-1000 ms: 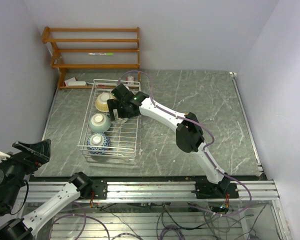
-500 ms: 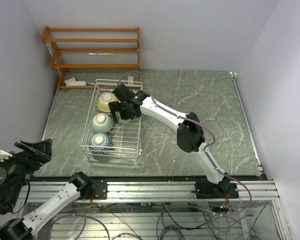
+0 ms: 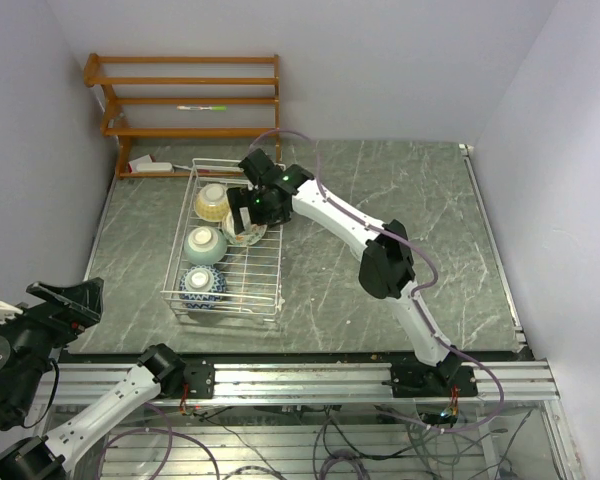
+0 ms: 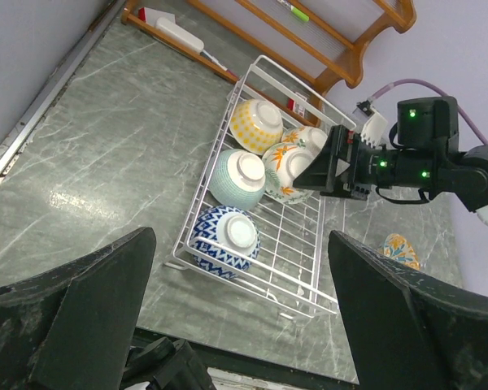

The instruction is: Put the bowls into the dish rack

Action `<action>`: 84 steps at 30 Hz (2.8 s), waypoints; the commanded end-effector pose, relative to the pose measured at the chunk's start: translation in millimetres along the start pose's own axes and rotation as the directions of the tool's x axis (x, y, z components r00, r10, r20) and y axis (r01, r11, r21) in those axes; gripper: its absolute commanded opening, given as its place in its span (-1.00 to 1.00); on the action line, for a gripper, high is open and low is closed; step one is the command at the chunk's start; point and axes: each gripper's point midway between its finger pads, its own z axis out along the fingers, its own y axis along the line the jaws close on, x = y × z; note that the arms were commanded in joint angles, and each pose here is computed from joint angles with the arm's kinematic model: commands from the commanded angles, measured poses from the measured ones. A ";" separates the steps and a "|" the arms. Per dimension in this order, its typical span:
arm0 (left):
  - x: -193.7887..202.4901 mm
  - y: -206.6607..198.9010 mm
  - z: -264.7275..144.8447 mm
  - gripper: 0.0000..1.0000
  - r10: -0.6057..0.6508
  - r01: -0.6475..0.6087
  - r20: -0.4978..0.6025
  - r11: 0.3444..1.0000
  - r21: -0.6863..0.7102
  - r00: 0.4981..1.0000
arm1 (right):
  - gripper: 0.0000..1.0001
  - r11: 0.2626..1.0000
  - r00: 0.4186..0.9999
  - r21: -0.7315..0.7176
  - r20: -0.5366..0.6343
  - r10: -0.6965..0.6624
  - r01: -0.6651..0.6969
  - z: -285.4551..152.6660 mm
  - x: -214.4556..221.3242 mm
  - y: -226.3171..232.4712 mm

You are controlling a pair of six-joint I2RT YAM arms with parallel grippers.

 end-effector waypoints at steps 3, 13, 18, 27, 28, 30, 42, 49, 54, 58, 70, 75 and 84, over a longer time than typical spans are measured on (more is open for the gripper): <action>-8.5 0.2 -0.7 0.98 -0.020 0.020 0.025 1.000 -0.003 0.999 | 1.00 0.999 0.998 0.035 0.062 0.012 -0.015 -27.2 -22.6 -14.5; -5.5 -8.7 7.0 0.98 -0.001 0.001 0.018 1.000 0.001 1.000 | 1.00 0.997 0.977 -0.065 0.212 -0.027 0.042 -61.0 -57.7 9.4; -3.8 -10.1 8.3 0.98 -0.007 0.007 0.016 1.000 0.005 1.000 | 1.00 0.997 0.964 -0.050 0.264 -0.041 0.056 -53.1 -72.6 8.2; -3.8 -2.8 5.8 0.98 -0.008 0.008 0.018 1.000 -0.015 1.000 | 1.00 0.993 0.951 -0.087 0.305 -0.054 0.084 -14.8 -81.7 13.9; -3.6 -1.8 5.3 0.98 -0.010 0.010 0.019 1.000 -0.016 1.000 | 1.00 0.993 0.948 -0.079 0.314 -0.056 0.084 -12.4 -83.5 12.3; -2.5 0.8 4.4 0.98 -0.013 0.014 0.018 1.000 -0.020 1.000 | 1.00 0.992 0.940 -0.074 0.333 -0.067 0.097 -10.0 -87.3 12.8; 0.8 14.5 2.3 0.98 -0.022 0.023 0.024 0.999 -0.040 0.999 | 1.00 0.971 0.931 -0.101 0.320 -0.176 0.219 21.4 -69.9 36.0; -3.8 20.8 -0.3 0.98 -0.026 0.028 0.032 0.999 -0.040 0.999 | 1.00 0.962 0.911 -0.056 0.342 -0.232 0.266 26.2 -65.9 47.0; -10.3 26.1 -5.1 0.98 -0.041 0.043 0.055 0.999 -0.027 0.998 | 1.00 0.956 0.929 0.183 0.251 -0.271 0.230 31.7 -51.7 -1.8; -11.4 28.9 -4.8 0.98 -0.046 0.048 0.062 0.999 -0.024 0.997 | 1.00 0.937 0.941 0.275 0.199 -0.273 0.214 27.7 -38.0 -25.4; -16.9 25.8 0.1 0.98 -0.050 0.050 0.066 0.999 -0.010 0.997 | 0.99 0.939 0.964 0.303 0.156 -0.217 0.162 -0.8 -18.2 -34.3; -16.4 26.2 0.1 0.98 -0.049 0.050 0.062 0.999 -0.009 0.997 | 0.98 0.948 0.968 0.272 0.141 -0.209 0.165 -11.0 -6.8 -27.5; -16.4 20.4 0.6 0.98 -0.049 0.049 0.053 0.999 0.006 0.997 | 0.99 0.976 0.975 0.129 0.113 -0.192 0.178 -4.5 14.3 -6.3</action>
